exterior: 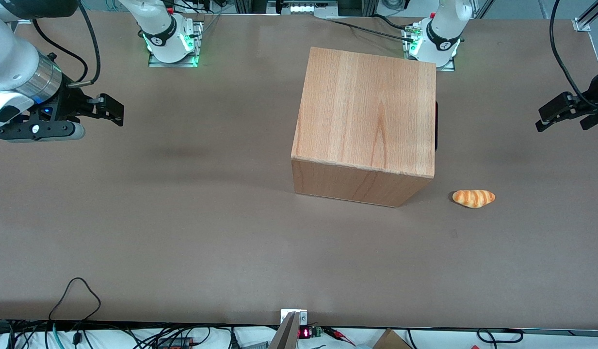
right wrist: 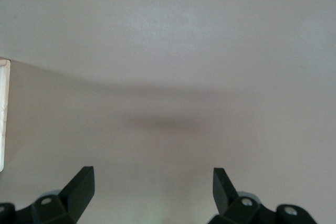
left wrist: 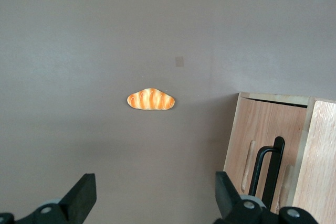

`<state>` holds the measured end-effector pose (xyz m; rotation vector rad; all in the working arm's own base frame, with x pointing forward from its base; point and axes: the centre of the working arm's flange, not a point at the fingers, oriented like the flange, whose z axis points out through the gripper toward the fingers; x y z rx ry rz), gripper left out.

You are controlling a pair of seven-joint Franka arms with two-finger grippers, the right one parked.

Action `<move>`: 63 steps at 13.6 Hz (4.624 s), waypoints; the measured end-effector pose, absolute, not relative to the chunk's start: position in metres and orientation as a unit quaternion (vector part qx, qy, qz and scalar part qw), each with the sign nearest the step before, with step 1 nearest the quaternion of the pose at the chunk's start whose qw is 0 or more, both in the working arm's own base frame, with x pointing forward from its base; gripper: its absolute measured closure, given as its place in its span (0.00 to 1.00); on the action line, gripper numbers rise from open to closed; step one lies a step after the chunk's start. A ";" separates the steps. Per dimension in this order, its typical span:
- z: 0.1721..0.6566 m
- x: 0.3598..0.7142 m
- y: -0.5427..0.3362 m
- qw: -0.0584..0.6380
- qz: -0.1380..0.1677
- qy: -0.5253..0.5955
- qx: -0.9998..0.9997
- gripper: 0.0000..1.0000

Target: Open top drawer with left arm

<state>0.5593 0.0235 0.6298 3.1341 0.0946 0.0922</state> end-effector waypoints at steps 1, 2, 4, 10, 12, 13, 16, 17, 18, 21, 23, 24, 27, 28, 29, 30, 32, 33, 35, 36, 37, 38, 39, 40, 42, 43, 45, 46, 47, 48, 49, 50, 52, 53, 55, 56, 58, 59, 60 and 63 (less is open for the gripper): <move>0.630 0.559 0.023 0.002 0.029 0.030 0.999 0.00; 0.631 0.559 0.023 0.002 0.027 0.030 0.999 0.00; 0.636 0.557 0.023 0.002 0.027 0.030 0.999 0.00; 0.616 0.559 0.018 0.004 -0.015 0.025 1.000 0.00; 0.598 0.560 0.013 0.019 -0.034 0.023 0.999 0.00; 0.589 0.560 0.010 0.031 -0.044 0.023 0.998 0.00; 0.562 0.557 -0.003 0.054 -0.071 0.018 0.996 0.00; 0.552 0.556 -0.010 0.060 -0.077 0.014 0.995 0.00; 0.540 0.556 -0.018 0.064 -0.083 0.009 0.994 0.00; 0.502 0.553 -0.038 0.078 -0.093 0.001 0.993 0.00; 0.484 0.550 -0.048 0.084 -0.096 -0.002 0.992 0.00; 0.476 0.549 -0.052 0.086 -0.096 -0.003 0.992 0.00; 0.455 0.545 -0.064 0.090 -0.094 -0.008 0.991 0.00; 0.449 0.544 -0.067 0.090 -0.095 -0.009 0.991 0.00; 0.444 0.542 -0.069 0.089 -0.096 -0.010 0.991 0.00; 0.439 0.540 -0.071 0.089 -0.099 -0.011 0.991 0.00; 0.435 0.538 -0.075 0.088 -0.102 -0.015 0.991 0.00; 0.433 0.537 -0.076 0.088 -0.103 -0.016 0.991 0.00; 0.429 0.536 -0.076 0.087 -0.106 -0.016 0.990 0.00; 0.427 0.535 -0.076 0.087 -0.107 -0.016 0.990 0.00; 0.425 0.534 -0.076 0.087 -0.108 -0.018 0.990 0.00; 0.423 0.533 -0.076 0.087 -0.108 -0.021 0.990 0.00; 0.420 0.533 -0.075 0.088 -0.108 -0.024 0.990 0.00; 0.417 0.532 -0.075 0.087 -0.109 -0.025 0.990 0.00; 0.414 0.531 -0.075 0.088 -0.108 -0.026 0.990 0.00; 0.411 0.530 -0.074 0.088 -0.107 -0.028 0.990 0.00; 0.406 0.529 -0.074 0.088 -0.106 -0.033 0.990 0.00; 0.404 0.528 -0.074 0.088 -0.107 -0.036 0.990 0.00; 0.402 0.527 -0.074 0.089 -0.109 -0.037 0.989 0.00; 0.400 0.526 -0.074 0.089 -0.110 -0.039 0.989 0.00; 0.397 0.526 -0.074 0.089 -0.113 -0.041 0.989 0.00; 0.394 0.527 -0.074 0.090 -0.115 -0.041 0.988 0.00; 0.389 0.528 -0.069 0.091 -0.116 -0.040 0.988 0.00; 0.387 0.530 -0.062 0.092 -0.116 -0.039 0.988 0.00; 0.385 0.532 -0.041 0.097 -0.113 -0.037 0.988 0.00; 0.385 0.533 -0.030 0.098 -0.112 -0.033 0.988 0.00; 0.385 0.534 -0.005 0.094 -0.108 -0.024 0.989 0.00; 0.386 0.535 0.007 0.092 -0.107 -0.016 0.990 0.00; 0.386 0.535 0.018 0.091 -0.105 -0.009 0.990 0.00; 0.386 0.535 0.047 0.088 -0.101 0.012 0.991 0.00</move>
